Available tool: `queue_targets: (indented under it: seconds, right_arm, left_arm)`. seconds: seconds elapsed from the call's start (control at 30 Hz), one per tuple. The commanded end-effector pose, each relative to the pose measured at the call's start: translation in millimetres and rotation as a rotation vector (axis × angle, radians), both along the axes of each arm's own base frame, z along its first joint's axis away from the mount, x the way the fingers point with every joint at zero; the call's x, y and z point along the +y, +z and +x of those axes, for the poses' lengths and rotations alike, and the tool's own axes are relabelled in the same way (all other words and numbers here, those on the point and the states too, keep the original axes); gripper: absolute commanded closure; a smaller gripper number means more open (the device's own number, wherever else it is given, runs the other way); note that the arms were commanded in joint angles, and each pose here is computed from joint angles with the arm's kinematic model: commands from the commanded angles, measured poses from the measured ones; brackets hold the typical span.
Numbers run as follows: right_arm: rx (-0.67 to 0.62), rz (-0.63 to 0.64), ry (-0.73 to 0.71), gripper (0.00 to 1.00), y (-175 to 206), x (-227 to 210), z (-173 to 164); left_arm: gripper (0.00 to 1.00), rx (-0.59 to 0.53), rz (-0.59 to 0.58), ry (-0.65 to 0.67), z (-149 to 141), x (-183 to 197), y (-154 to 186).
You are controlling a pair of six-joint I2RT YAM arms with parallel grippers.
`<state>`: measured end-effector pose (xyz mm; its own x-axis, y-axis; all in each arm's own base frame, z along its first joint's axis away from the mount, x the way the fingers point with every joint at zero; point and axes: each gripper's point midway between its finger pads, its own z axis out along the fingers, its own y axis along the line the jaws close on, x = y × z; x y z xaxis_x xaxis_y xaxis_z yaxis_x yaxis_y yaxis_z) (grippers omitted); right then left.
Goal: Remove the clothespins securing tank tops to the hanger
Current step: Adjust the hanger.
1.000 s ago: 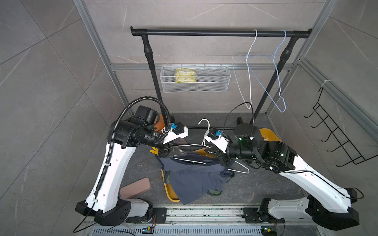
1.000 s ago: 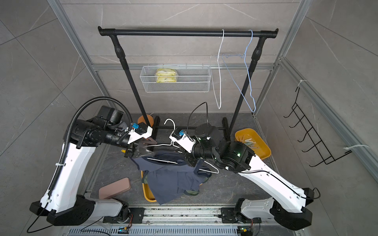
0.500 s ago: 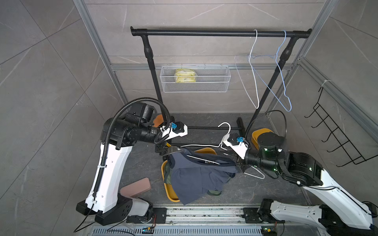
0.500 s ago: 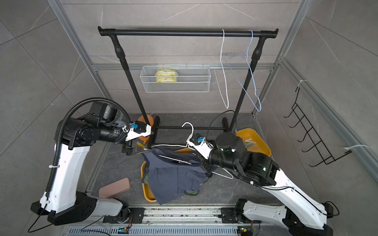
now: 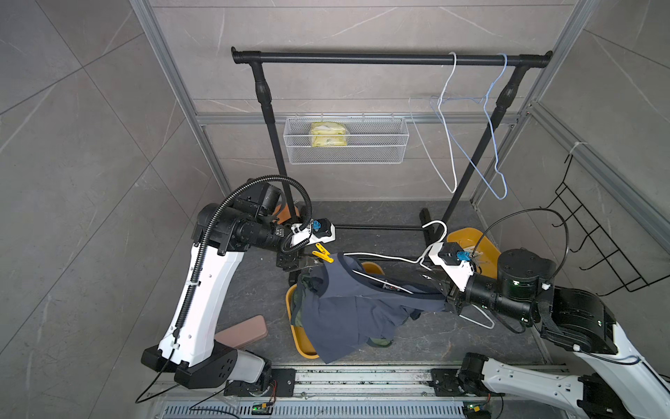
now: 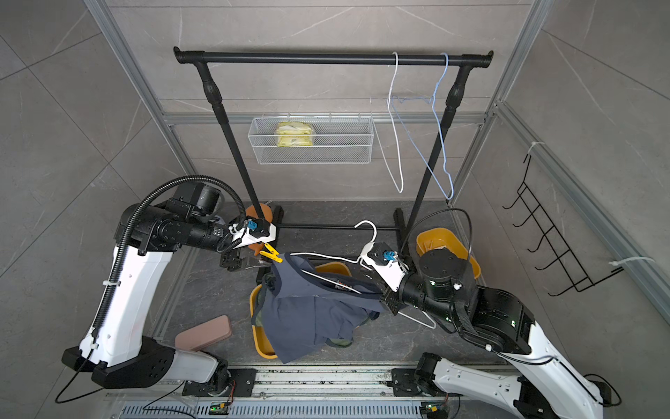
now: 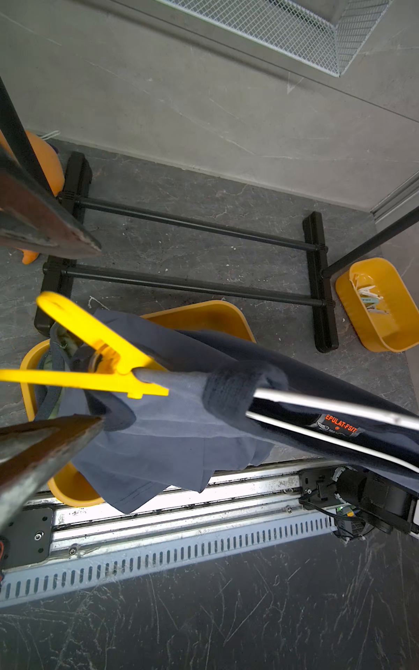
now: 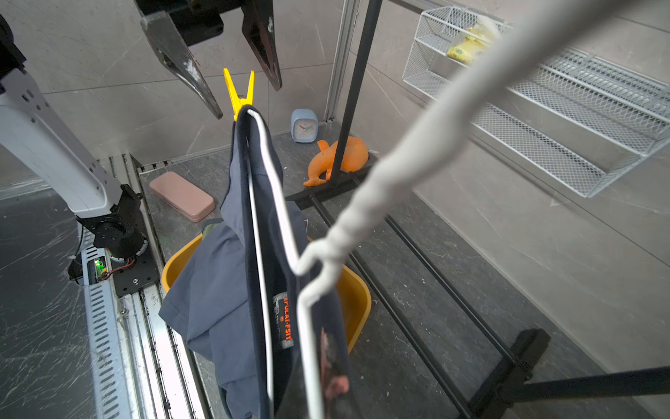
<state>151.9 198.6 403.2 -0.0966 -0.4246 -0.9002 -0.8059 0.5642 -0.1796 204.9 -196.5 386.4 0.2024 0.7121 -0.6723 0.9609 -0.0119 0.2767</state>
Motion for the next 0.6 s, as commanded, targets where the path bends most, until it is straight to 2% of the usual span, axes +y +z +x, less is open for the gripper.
queue_targets:
  seconds: [0.0,0.37,0.47,0.57]
  right_arm:
    - [0.000,0.010,-0.031,1.00,6,-8,1]
    - [-0.008,0.015,-0.018,1.00,10,-4,1]
    - [-0.015,0.024,-0.018,1.00,13,-4,1]
    - [-0.023,0.034,-0.020,1.00,17,-6,0]
  left_arm:
    - [0.30,0.130,0.029,-0.030,-41,13,-6]
    - [0.33,0.161,0.007,-0.050,-42,7,-7]
    - [0.39,0.170,0.010,-0.052,-41,7,-10]
    - [0.40,0.173,0.011,-0.056,-42,7,-11]
